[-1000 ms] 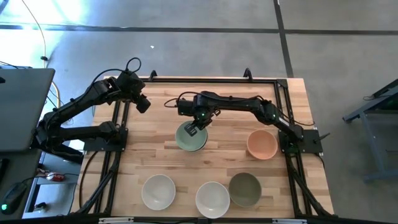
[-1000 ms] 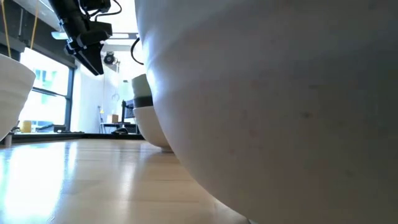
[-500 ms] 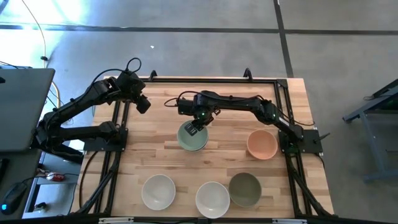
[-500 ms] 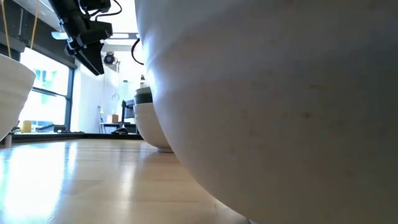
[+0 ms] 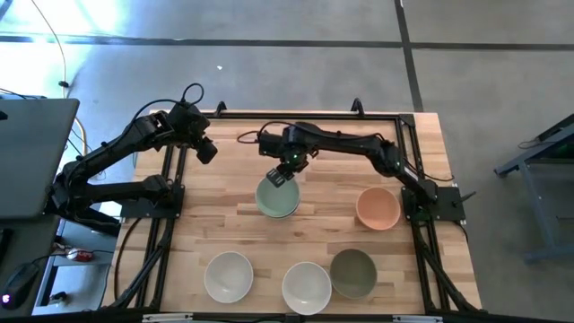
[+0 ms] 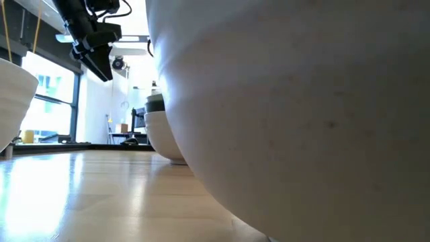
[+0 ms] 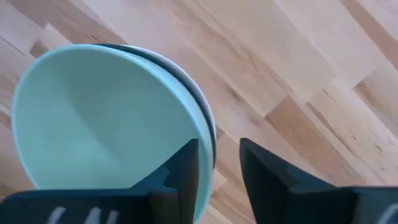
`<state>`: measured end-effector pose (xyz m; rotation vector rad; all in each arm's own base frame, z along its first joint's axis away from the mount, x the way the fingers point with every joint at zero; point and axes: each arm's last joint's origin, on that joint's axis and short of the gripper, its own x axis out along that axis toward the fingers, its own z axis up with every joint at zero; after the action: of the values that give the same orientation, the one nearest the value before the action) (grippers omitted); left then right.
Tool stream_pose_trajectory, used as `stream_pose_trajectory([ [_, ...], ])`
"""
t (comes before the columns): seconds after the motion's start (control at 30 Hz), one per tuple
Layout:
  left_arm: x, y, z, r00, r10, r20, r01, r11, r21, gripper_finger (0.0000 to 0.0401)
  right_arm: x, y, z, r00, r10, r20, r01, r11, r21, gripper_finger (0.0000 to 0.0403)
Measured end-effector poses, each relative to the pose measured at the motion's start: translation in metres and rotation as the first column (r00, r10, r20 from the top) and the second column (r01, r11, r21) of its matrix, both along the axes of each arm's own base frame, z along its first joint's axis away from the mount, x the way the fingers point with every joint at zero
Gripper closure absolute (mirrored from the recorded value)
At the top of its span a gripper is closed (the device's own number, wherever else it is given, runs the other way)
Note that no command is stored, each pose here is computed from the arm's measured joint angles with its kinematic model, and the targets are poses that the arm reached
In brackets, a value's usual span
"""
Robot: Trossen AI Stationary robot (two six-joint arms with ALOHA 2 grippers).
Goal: Nest bowls inside each other
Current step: Stack the green bowl on the black bowl
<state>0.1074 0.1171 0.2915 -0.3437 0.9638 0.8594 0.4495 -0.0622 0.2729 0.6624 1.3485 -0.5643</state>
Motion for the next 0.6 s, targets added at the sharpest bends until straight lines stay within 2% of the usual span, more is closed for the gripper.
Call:
stream_pose_trajectory([
  [0.23,0.0000,0.0000,0.0000,1.000,0.001,0.000,-0.001,1.000,0.000,0.0224,-0.0004,0.0000,0.0000,0.999,0.041,-0.003,-0.041,0.999,0.002,0.0391],
  [0.6,0.0000,0.0000,0.0000,1.000,0.001,0.000,-0.001,1.000,0.000,0.0224,0.0004,0.0000,-0.0004,0.999,0.044,0.003,-0.044,0.999,0.003,0.0401],
])
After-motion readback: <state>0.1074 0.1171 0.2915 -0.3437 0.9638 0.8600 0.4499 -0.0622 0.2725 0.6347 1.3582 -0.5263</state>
